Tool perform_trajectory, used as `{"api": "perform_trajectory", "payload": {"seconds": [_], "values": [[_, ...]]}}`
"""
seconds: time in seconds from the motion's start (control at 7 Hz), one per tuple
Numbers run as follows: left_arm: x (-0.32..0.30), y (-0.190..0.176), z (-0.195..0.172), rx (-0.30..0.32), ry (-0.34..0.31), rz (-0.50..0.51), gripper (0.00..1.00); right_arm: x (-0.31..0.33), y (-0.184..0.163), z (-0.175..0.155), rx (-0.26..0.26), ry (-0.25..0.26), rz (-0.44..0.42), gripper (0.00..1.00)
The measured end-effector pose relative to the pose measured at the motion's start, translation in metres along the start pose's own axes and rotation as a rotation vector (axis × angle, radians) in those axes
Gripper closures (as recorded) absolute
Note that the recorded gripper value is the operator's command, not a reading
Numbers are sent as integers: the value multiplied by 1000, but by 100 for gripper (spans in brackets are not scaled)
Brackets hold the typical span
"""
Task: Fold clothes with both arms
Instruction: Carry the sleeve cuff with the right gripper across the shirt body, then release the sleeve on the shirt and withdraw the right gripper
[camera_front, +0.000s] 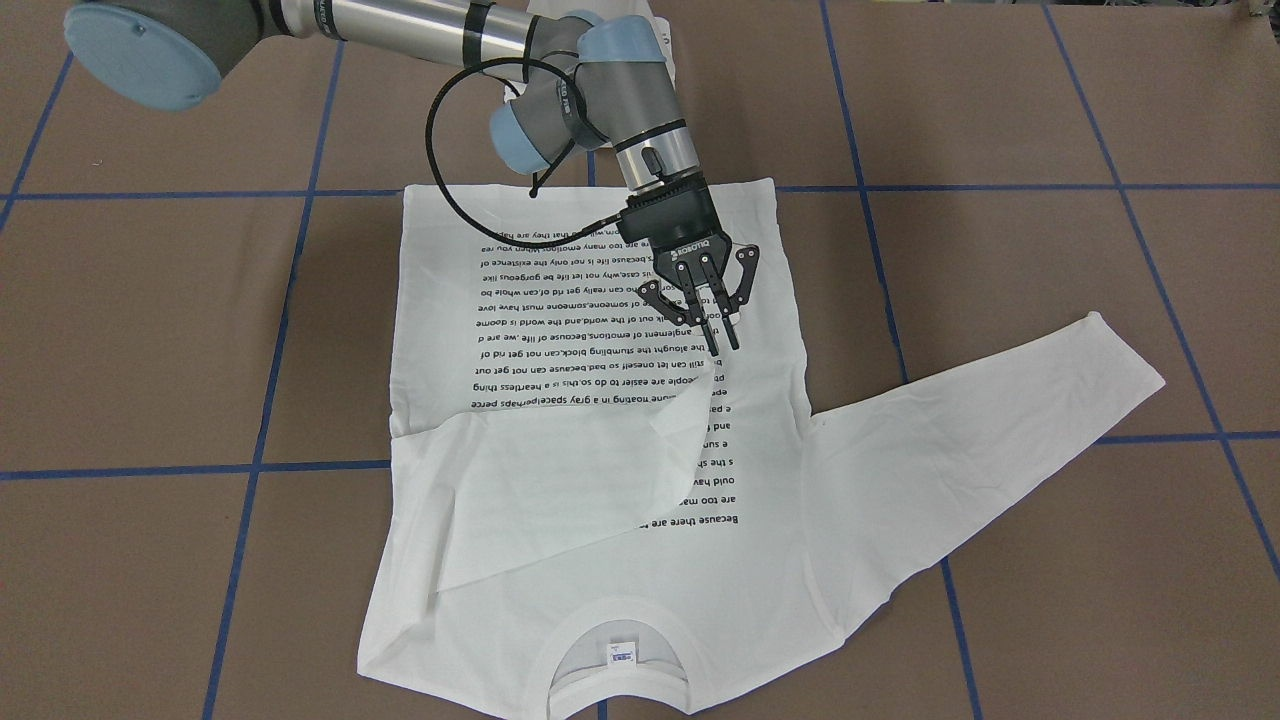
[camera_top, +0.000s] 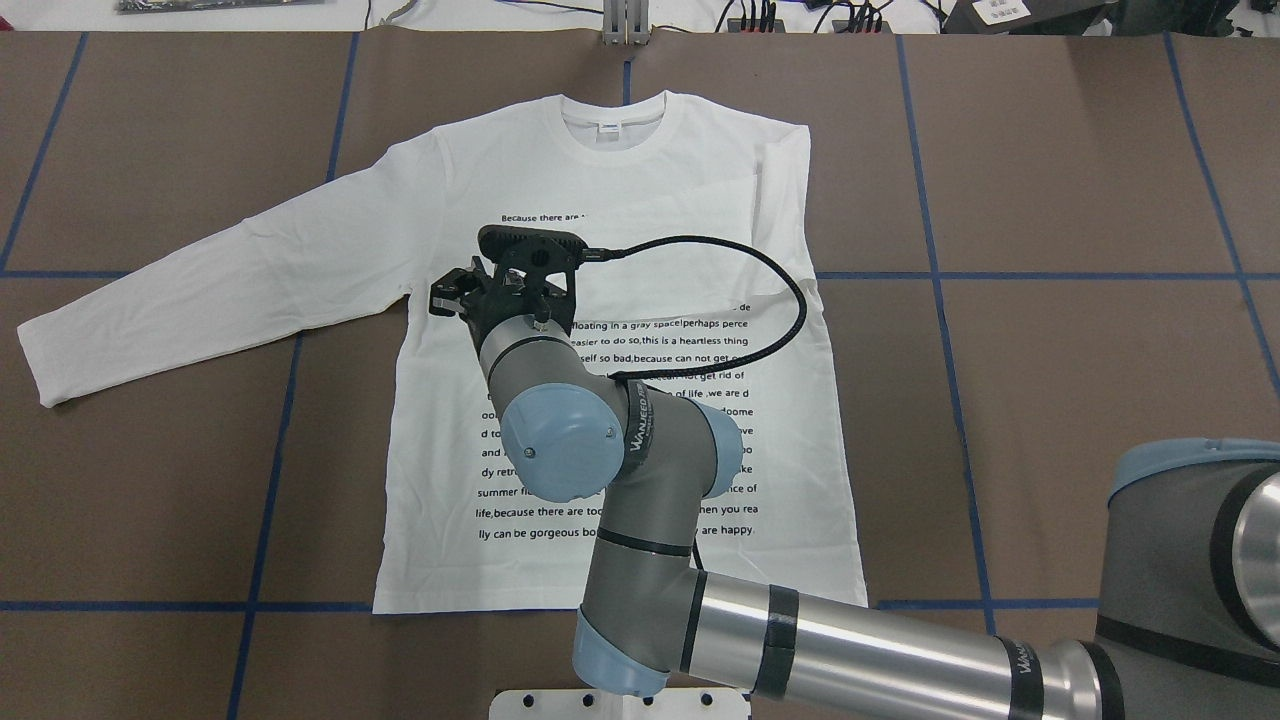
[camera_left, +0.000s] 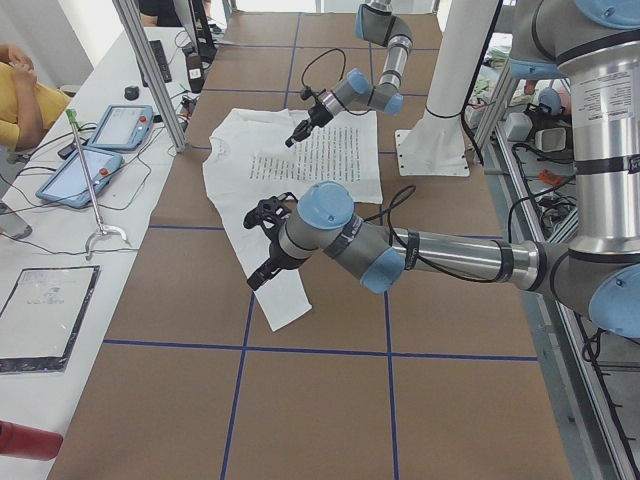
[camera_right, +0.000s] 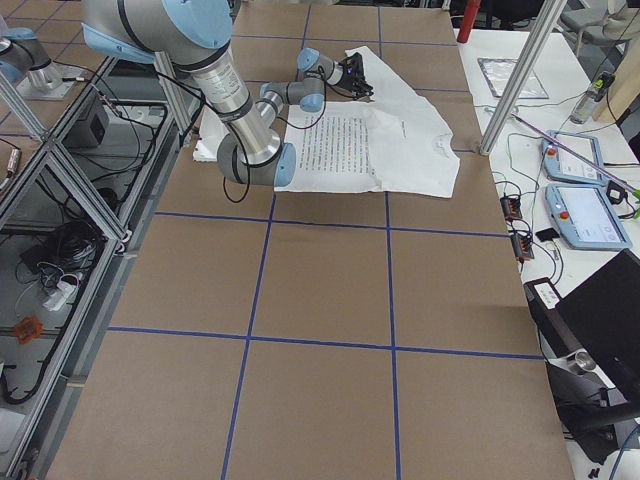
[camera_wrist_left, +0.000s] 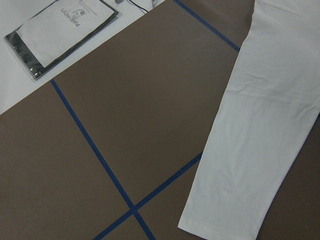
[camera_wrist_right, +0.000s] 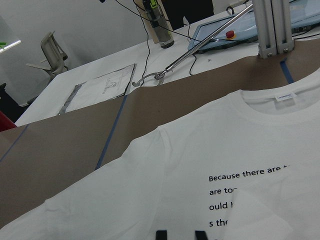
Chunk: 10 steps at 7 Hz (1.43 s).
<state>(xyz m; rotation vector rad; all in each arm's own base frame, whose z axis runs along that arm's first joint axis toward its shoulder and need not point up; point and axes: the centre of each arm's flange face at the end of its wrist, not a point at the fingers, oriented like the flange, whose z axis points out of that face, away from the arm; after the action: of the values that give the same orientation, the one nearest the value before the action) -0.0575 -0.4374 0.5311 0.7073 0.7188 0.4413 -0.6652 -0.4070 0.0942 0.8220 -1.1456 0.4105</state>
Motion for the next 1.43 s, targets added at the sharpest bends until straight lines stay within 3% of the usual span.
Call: {"api": "perform_trajectory", "payload": {"seconds": [0.29,0.57,0.71,0.86,1.0,1.14,1.29,1.43], "values": [[0,0,0,0,0,-1,0,-20,9,3,-13,-3,10,0],[0,0,0,-1,0,-9,0,-24,7,3,-41,7,52,0],[0,-1,0,0,0,-10,0,-24,-10,1,-105,48,60,0],[1,-4,-2,6,-1,-9,0,-16,-44,-2,-210,137,68,0],[4,-9,-4,19,-2,-17,0,5,-84,-10,-311,261,74,0],[7,-15,-6,45,-4,-30,0,41,-121,-20,-372,395,75,0],[13,-19,-2,64,7,-42,0,85,-158,-32,-424,476,70,0],[24,-22,11,58,34,-67,0,135,-201,-52,-490,486,55,0]]}}
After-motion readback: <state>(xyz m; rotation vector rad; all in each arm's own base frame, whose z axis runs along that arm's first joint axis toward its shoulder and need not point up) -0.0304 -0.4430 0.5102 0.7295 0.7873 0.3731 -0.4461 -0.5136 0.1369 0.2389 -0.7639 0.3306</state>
